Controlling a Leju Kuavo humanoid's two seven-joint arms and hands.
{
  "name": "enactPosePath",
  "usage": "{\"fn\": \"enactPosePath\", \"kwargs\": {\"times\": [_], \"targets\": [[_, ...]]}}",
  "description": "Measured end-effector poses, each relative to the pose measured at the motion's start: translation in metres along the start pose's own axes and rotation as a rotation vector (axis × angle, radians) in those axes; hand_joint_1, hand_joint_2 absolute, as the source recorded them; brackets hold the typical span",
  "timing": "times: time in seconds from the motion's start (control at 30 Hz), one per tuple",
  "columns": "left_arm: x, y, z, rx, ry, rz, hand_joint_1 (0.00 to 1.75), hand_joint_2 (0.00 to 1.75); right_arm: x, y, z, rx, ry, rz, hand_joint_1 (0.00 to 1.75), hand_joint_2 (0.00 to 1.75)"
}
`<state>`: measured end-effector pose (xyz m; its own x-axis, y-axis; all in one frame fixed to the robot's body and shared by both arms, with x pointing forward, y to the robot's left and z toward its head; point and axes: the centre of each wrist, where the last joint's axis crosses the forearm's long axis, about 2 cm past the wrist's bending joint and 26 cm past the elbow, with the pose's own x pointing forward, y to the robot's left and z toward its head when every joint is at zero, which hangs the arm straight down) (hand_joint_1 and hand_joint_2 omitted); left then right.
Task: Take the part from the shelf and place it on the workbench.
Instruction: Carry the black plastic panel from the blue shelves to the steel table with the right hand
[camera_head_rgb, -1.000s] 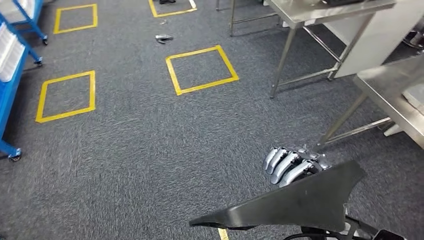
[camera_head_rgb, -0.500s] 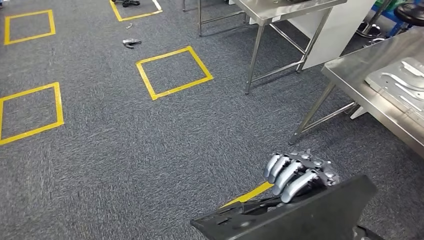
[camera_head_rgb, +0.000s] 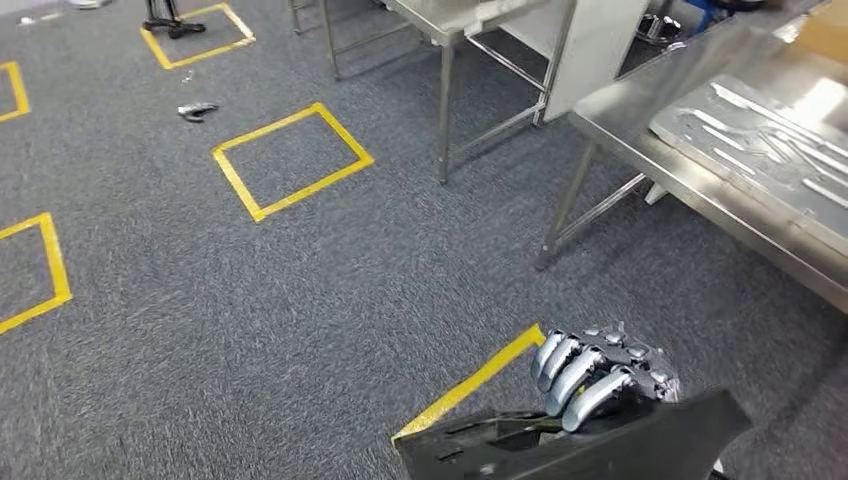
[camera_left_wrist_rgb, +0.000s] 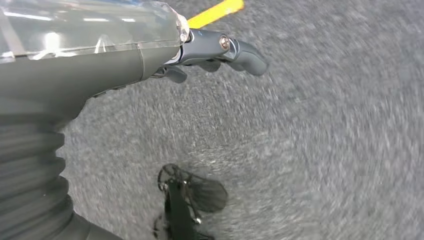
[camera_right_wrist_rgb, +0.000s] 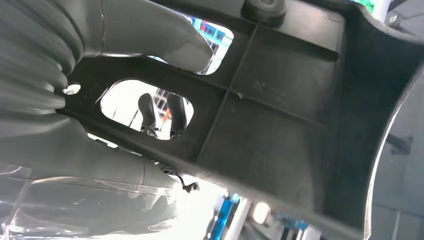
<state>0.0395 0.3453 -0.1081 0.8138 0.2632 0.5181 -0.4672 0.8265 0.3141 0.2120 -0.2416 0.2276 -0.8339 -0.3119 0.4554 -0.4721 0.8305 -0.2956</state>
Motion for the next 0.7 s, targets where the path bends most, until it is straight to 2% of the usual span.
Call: {"fn": "enactPosePath", "kwargs": {"times": [0.2,0.7], "targets": [[-0.005,0.000,0.002,0.002,0.017,0.007,0.00,1.75,0.008,0.009,0.010,-0.011,0.027,-0.016,1.24,1.75],[-0.006,-0.002,0.003,-0.023,0.030,0.006,0.00,1.75,0.015,0.019,0.015,-0.044,0.040,0.022,1.24,1.75]]}}
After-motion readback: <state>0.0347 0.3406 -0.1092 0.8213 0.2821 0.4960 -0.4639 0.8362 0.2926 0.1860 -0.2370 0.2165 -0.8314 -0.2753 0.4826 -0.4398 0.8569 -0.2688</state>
